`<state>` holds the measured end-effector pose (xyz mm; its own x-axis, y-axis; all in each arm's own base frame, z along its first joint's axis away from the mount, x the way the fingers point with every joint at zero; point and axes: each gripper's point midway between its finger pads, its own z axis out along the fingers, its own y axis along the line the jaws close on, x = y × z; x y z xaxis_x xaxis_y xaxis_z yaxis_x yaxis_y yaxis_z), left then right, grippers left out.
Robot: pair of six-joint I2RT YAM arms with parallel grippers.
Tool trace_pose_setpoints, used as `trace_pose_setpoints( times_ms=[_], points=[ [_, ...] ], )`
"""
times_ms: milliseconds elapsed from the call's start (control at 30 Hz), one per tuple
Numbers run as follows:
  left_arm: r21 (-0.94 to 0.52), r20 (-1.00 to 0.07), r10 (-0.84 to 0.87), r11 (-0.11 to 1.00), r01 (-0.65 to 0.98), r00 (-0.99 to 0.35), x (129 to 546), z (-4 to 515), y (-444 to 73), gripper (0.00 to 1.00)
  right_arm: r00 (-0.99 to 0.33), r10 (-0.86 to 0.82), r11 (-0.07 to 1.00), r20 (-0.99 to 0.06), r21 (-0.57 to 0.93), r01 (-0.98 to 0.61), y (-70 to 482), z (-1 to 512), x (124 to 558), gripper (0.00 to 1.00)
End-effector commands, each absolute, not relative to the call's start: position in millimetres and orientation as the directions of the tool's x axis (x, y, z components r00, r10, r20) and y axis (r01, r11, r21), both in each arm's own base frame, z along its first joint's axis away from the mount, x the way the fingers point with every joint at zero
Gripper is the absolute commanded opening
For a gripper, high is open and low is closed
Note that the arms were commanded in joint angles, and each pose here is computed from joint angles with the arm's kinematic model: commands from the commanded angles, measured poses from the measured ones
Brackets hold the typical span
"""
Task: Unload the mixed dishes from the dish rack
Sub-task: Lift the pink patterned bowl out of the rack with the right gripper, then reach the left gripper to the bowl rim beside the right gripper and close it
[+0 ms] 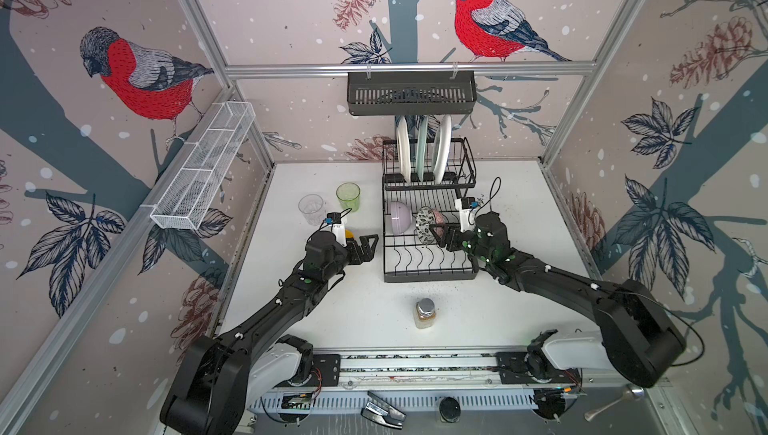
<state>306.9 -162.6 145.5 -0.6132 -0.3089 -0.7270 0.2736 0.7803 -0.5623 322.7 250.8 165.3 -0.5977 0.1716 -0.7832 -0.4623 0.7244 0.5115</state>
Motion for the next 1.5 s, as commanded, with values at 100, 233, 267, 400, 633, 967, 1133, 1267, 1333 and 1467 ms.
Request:
trace_pose_setpoints(
  times_ms=[100, 233, 267, 400, 633, 967, 1133, 1267, 1333, 1467],
  points=[
    [-0.598, -0.738, -0.334, 0.726, 0.339, -0.587, 313, 170, -179, 0.97, -0.558, 0.231, 0.636, -0.797, 0.558, -0.533, 259, 198, 313, 0.54],
    [-0.598, -0.737, -0.322, 0.720, 0.351, -0.594, 314, 173, -190, 0.97, -0.561, 0.251, 0.592, -0.789, 0.584, -0.556, 262, 207, 305, 0.55],
    [-0.597, -0.738, -0.320, 0.720, 0.354, -0.594, 314, 174, -193, 0.97, -0.565, 0.253, 0.587, -0.785, 0.589, -0.556, 262, 206, 304, 0.55],
    [-0.596, -0.742, -0.314, 0.713, 0.370, -0.592, 317, 179, -205, 0.97, -0.565, 0.260, 0.572, -0.783, 0.597, -0.563, 261, 209, 300, 0.55],
    [-0.615, -0.736, -0.309, 0.677, 0.403, -0.603, 318, 185, -228, 0.92, -0.567, 0.279, 0.508, -0.775, 0.620, -0.598, 264, 221, 288, 0.56],
    [-0.643, -0.701, -0.270, 0.641, 0.420, -0.661, 318, 181, -267, 0.76, -0.565, 0.314, 0.463, -0.763, 0.642, -0.611, 260, 229, 276, 0.56],
    [-0.670, -0.671, -0.231, 0.597, 0.442, -0.705, 316, 175, -288, 0.68, -0.557, 0.316, 0.461, -0.768, 0.637, -0.617, 259, 232, 274, 0.56],
    [-0.670, -0.669, -0.204, 0.581, 0.462, -0.715, 313, 174, -301, 0.62, -0.558, 0.314, 0.458, -0.768, 0.637, -0.620, 259, 232, 272, 0.56],
    [-0.672, -0.667, -0.193, 0.573, 0.470, -0.719, 312, 174, -307, 0.58, -0.559, 0.315, 0.454, -0.767, 0.639, -0.621, 259, 232, 271, 0.56],
    [-0.679, -0.666, -0.184, 0.552, 0.484, -0.723, 310, 176, -314, 0.52, -0.561, 0.314, 0.451, -0.766, 0.640, -0.622, 259, 231, 270, 0.56]
  ],
)
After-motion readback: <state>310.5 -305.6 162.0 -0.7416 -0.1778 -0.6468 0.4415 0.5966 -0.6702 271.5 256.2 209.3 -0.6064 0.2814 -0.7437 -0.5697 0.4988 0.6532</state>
